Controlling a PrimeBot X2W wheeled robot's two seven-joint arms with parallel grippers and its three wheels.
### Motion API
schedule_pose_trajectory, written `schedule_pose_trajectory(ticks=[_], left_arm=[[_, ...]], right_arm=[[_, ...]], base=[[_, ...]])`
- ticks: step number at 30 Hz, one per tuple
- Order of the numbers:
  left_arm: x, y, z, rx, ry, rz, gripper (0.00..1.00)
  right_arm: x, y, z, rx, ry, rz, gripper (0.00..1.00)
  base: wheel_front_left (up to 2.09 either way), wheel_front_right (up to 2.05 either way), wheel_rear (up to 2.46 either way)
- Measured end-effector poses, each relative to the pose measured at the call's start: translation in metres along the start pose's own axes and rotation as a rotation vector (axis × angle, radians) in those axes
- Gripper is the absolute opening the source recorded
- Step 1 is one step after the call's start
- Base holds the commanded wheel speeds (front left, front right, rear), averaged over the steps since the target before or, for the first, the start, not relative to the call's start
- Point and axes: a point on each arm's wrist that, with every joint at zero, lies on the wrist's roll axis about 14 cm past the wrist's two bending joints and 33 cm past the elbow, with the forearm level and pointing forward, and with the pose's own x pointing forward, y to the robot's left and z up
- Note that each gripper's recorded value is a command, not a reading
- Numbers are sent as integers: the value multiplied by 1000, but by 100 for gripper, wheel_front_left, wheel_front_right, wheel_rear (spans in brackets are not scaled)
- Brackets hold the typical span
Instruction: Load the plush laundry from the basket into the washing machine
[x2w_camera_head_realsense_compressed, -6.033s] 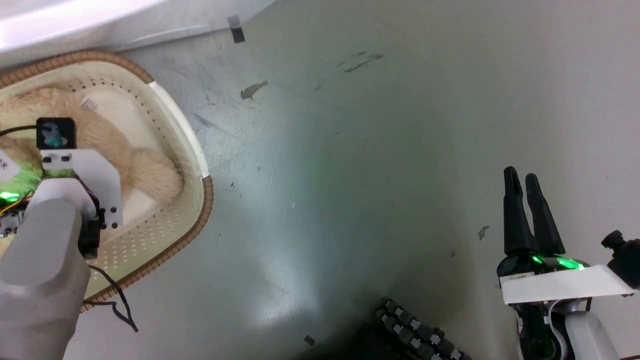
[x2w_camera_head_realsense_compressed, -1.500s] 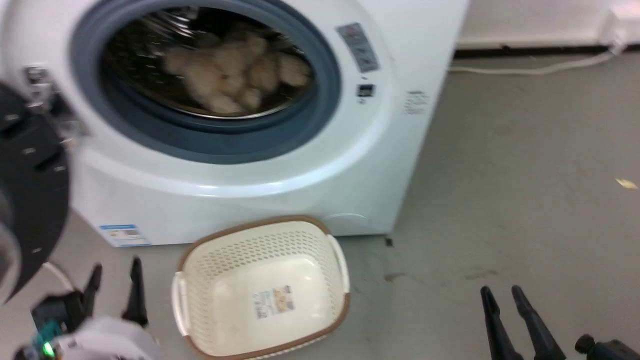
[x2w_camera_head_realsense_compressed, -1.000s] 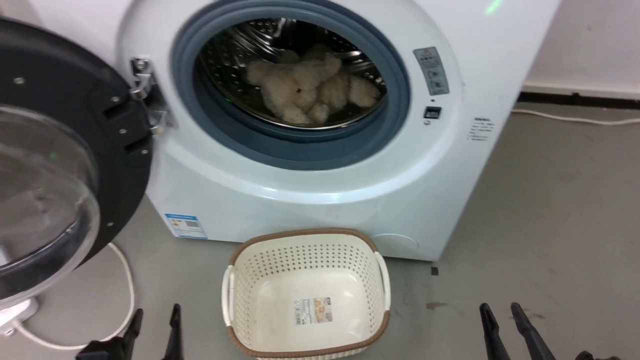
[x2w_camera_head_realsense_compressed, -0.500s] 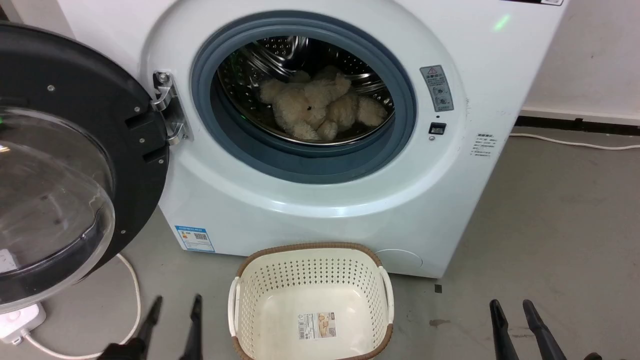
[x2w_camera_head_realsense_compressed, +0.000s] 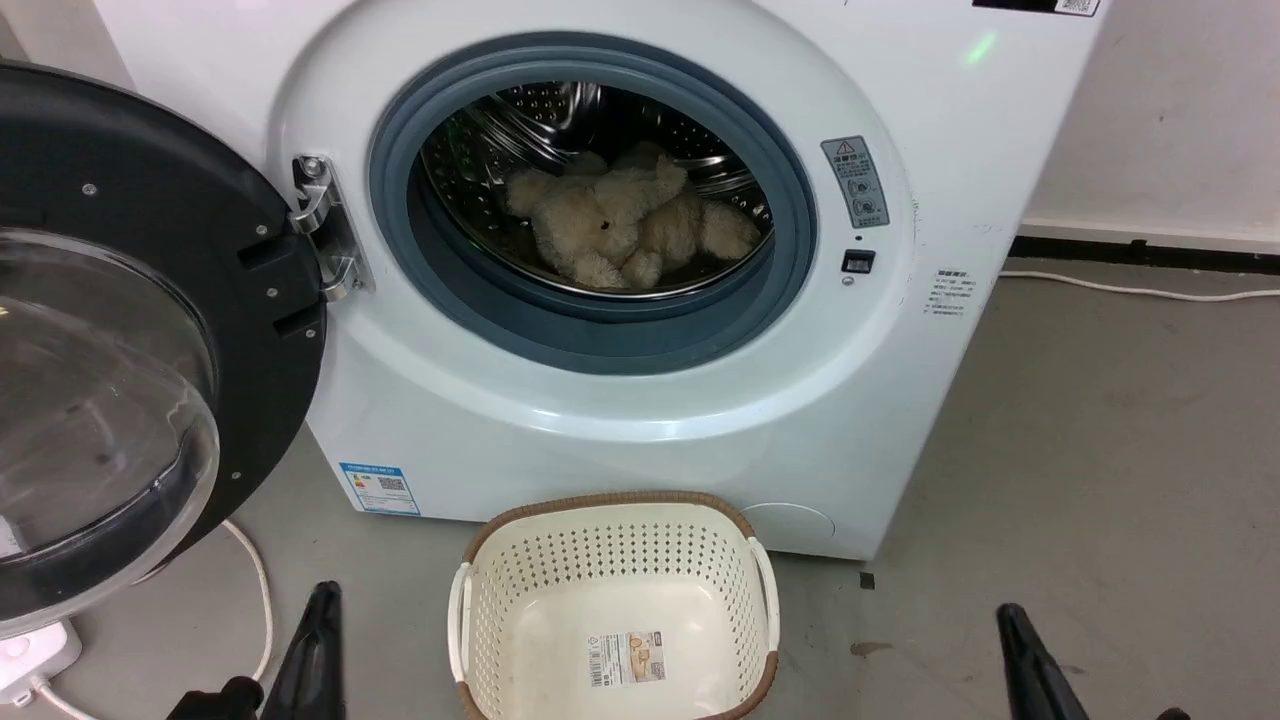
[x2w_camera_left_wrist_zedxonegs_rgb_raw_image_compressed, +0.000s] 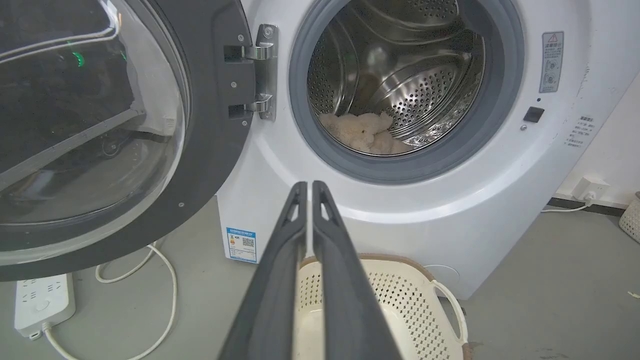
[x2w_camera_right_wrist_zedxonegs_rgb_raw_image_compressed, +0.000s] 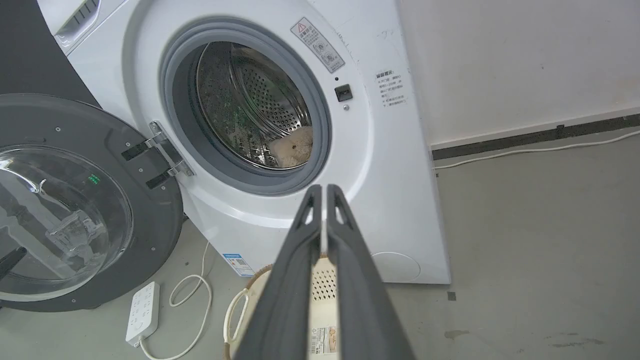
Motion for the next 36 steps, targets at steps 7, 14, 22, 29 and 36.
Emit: schedule_pose_trajectory(ticks=[7, 14, 22, 29, 36], left_arm=[[1, -1, -2, 4, 12, -3, 0], [2, -3, -3, 14, 22, -7, 0], [5, -7, -2, 22, 25, -12, 0], [7, -8, -2, 30, 30, -15, 0], [10, -10, -1, 42, 35, -20, 0]], right_arm=[[1, -1, -1, -16, 10, 1, 0], [2, -2, -2, -40, 24, 1, 0], [6, -2, -1, -70, 29, 6, 0], [10, -2, 1, -94, 28, 11, 0], [11, -3, -1, -116, 45, 11, 0]], base=[[0, 0, 0], [0, 0, 0], [0, 0, 0], [0, 0, 0], [0, 0, 0]])
